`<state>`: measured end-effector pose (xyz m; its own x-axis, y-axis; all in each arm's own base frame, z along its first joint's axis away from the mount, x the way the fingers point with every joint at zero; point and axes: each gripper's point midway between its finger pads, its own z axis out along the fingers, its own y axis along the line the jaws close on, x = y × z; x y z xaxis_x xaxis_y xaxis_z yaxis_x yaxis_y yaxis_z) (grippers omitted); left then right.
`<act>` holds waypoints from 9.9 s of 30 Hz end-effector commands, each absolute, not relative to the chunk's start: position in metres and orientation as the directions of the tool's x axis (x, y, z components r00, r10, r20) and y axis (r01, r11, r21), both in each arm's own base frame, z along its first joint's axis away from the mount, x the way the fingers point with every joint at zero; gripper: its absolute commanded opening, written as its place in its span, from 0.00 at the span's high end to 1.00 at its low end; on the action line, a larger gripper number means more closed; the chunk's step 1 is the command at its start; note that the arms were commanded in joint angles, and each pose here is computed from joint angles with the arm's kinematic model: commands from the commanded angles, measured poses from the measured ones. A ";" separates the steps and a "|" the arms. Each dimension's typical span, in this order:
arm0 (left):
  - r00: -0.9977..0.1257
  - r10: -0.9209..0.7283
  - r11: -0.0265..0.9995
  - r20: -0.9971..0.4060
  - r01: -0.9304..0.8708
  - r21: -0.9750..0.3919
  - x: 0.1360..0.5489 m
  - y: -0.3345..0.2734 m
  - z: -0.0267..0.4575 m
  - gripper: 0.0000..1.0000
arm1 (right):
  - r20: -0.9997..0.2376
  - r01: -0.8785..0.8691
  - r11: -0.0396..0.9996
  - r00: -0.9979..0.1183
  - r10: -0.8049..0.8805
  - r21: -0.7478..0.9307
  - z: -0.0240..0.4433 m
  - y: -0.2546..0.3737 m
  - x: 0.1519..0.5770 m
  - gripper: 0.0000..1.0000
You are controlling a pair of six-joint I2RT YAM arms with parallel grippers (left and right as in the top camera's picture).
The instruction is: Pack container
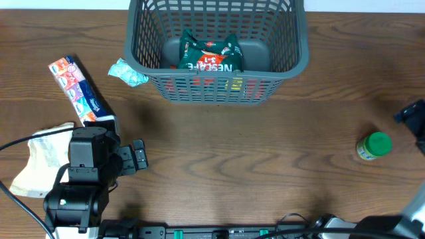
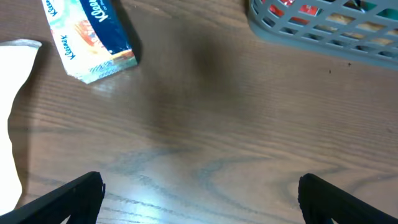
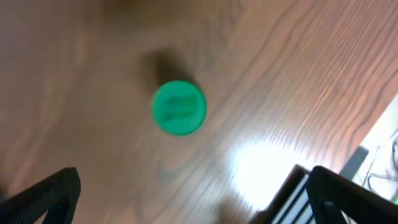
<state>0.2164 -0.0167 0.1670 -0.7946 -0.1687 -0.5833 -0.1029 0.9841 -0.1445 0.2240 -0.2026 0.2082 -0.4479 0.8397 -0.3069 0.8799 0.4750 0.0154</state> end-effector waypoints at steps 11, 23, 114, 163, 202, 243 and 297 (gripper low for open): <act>-0.782 -0.167 0.985 -0.601 -0.101 -0.143 0.219 -0.017 0.175 0.02 | -0.155 0.911 0.412 -0.408 0.900 -0.004 0.106 -0.210 0.232 0.01; -0.782 -0.167 0.985 -0.601 -0.101 -0.143 0.219 -0.017 0.175 0.02 | -0.082 0.901 0.432 -0.434 0.897 -0.044 0.051 -0.211 0.246 0.01; -0.782 -0.167 0.985 -0.601 -0.100 -0.143 0.219 -0.017 0.175 0.02 | -0.863 -0.285 0.953 -0.449 -0.231 -0.106 0.432 0.093 0.453 0.99; -0.767 -0.168 0.984 -0.619 -0.097 -0.146 0.223 -0.017 0.179 0.01 | -0.451 -0.460 0.886 -0.781 -0.433 -0.055 0.140 0.169 0.537 0.01; -0.777 -0.517 0.825 -0.358 -0.564 0.031 0.354 0.114 0.251 0.02 | -0.729 0.296 0.951 -0.632 0.264 0.088 0.410 -0.099 0.386 0.01; -0.813 -0.520 0.823 -0.263 -0.558 0.100 0.408 0.147 0.035 0.02 | -0.728 0.363 0.932 -0.642 0.241 -0.011 0.408 -0.121 0.379 0.01; -0.325 0.741 0.646 -0.587 0.581 0.495 0.385 -0.050 0.383 0.94 | -0.538 0.433 0.901 -0.753 0.379 0.030 0.324 -0.174 0.398 0.01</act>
<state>0.3808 -0.0151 0.3688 -0.6007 0.4051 -0.6892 0.3475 0.9087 0.2313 0.3973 -0.1760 0.3259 -0.7452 0.3831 -0.5458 0.4495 0.8932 0.0133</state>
